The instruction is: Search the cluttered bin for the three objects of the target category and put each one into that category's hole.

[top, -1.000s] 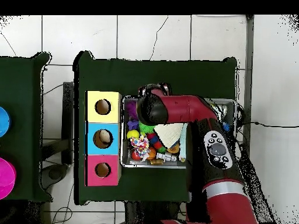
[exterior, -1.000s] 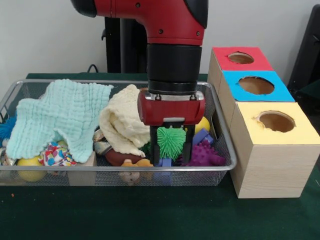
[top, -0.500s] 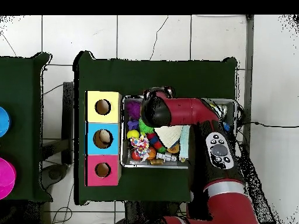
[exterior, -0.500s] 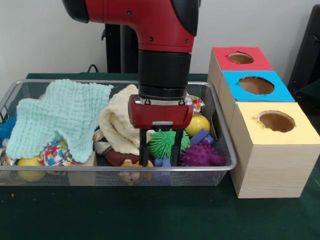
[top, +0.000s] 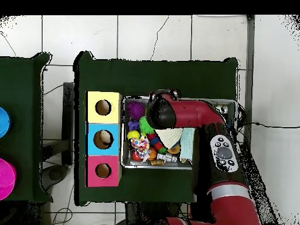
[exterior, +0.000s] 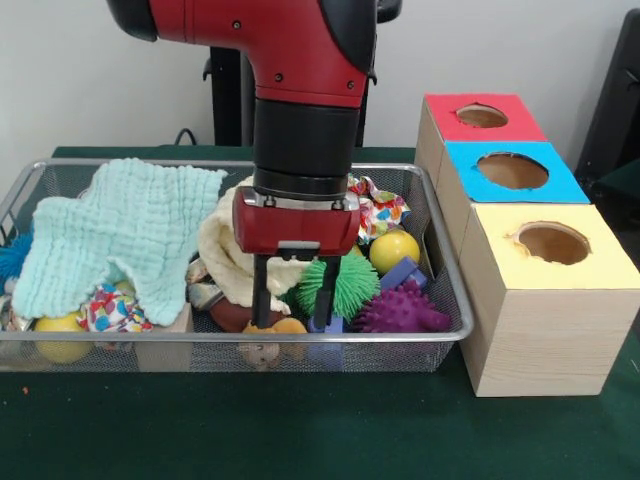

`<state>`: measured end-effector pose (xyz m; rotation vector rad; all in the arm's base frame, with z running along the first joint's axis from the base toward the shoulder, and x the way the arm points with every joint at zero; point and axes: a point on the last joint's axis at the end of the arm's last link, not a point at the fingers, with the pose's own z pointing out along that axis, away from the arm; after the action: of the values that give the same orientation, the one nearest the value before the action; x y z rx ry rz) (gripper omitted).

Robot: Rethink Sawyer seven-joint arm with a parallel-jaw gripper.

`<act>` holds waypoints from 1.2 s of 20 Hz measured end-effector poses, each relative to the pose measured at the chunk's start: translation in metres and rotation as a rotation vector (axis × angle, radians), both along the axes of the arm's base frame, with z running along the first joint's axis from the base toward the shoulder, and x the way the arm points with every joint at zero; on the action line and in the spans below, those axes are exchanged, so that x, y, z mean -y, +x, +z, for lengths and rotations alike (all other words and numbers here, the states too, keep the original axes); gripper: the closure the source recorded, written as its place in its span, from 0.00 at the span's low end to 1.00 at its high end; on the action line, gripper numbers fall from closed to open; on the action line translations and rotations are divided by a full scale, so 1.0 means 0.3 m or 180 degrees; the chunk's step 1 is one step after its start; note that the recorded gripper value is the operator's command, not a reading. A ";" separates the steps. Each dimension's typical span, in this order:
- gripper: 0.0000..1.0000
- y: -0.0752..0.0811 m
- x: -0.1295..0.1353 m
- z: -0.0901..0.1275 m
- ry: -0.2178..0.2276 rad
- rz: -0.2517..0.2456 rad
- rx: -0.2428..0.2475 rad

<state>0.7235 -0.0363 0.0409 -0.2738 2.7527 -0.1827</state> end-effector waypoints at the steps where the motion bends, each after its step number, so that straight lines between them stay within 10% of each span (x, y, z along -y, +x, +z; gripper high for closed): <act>1: 0.00 -0.004 0.006 -0.002 -0.0014 -0.0004 -0.0008; 24: 0.00 -0.138 0.086 -0.156 -0.0188 -0.0070 -0.0343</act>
<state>0.6823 -0.0621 -0.0060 -0.2767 2.8614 -0.2627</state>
